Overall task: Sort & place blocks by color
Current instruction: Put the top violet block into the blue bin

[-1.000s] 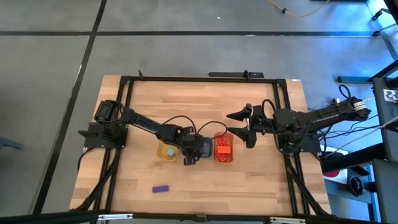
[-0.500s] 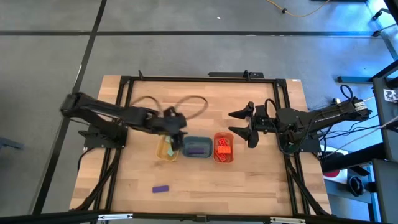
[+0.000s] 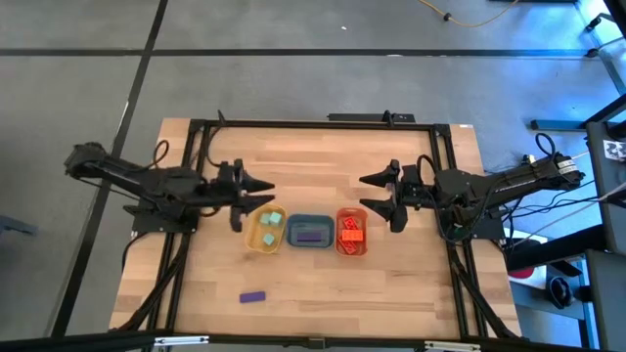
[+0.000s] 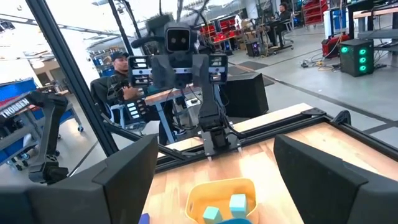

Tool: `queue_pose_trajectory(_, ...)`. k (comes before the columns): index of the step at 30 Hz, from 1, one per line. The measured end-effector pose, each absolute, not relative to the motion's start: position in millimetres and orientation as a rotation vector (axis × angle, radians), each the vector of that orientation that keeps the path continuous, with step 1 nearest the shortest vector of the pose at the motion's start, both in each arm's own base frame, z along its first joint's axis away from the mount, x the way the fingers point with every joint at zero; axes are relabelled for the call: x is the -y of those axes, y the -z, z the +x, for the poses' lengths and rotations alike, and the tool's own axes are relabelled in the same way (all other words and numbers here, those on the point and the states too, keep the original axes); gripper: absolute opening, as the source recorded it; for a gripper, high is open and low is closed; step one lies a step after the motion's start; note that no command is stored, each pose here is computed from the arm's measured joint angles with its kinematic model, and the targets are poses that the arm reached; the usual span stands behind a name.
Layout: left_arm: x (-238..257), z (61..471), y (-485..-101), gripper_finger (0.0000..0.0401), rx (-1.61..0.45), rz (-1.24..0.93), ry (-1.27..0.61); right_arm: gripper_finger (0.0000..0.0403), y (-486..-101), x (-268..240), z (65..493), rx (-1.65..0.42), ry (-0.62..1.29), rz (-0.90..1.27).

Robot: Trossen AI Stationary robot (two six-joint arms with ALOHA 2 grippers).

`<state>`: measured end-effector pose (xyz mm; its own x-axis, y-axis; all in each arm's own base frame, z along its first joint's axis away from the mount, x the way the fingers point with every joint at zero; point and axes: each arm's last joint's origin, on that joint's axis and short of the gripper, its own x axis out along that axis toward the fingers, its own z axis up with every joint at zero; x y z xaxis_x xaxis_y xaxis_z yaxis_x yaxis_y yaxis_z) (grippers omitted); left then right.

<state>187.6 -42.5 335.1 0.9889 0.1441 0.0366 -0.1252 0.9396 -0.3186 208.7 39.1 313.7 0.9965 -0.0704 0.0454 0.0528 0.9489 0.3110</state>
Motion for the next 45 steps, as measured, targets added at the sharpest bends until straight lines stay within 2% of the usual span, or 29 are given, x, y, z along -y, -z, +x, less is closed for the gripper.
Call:
queue_pose_trajectory(6, 41, 176, -309, 0.0144, 0.211, -0.369, -0.039, 0.0323, -314, -39, 209, 0.056, 0.063, 0.314)
queue_pose_trajectory(22, 40, 175, -300, 0.014, 0.187, -0.361, -0.066, 0.0323, -314, -39, 209, 0.057, 0.062, 0.314)
queue_pose_trajectory(25, 40, 175, -300, 0.0115, 0.187, -0.356, -0.072, 0.0323, -314, -39, 209, 0.057, 0.063, 0.314)
queue_pose_trajectory(30, 40, 175, -300, 0.0019, 0.186, -0.337, -0.074, 0.0323, -314, -39, 209, 0.057, 0.062, 0.314)
queue_pose_trajectory(31, 40, 175, -300, 0.001, 0.186, -0.331, -0.075, 0.0323, -314, -39, 209, 0.057, 0.062, 0.314)
queue_pose_trajectory(40, 39, 174, -301, 0.0, 0.192, -0.319, -0.084, 0.0323, -314, -39, 209, 0.057, 0.062, 0.321)
queue_pose_trajectory(43, 39, 174, -301, 0.0, 0.192, -0.32, -0.084, 0.0323, -314, -39, 209, 0.063, 0.077, 0.416)
queue_pose_trajectory(45, 39, 174, -301, 0.0, 0.193, -0.32, -0.085, 0.0323, -312, -36, 209, 0.07, 0.155, 0.525)
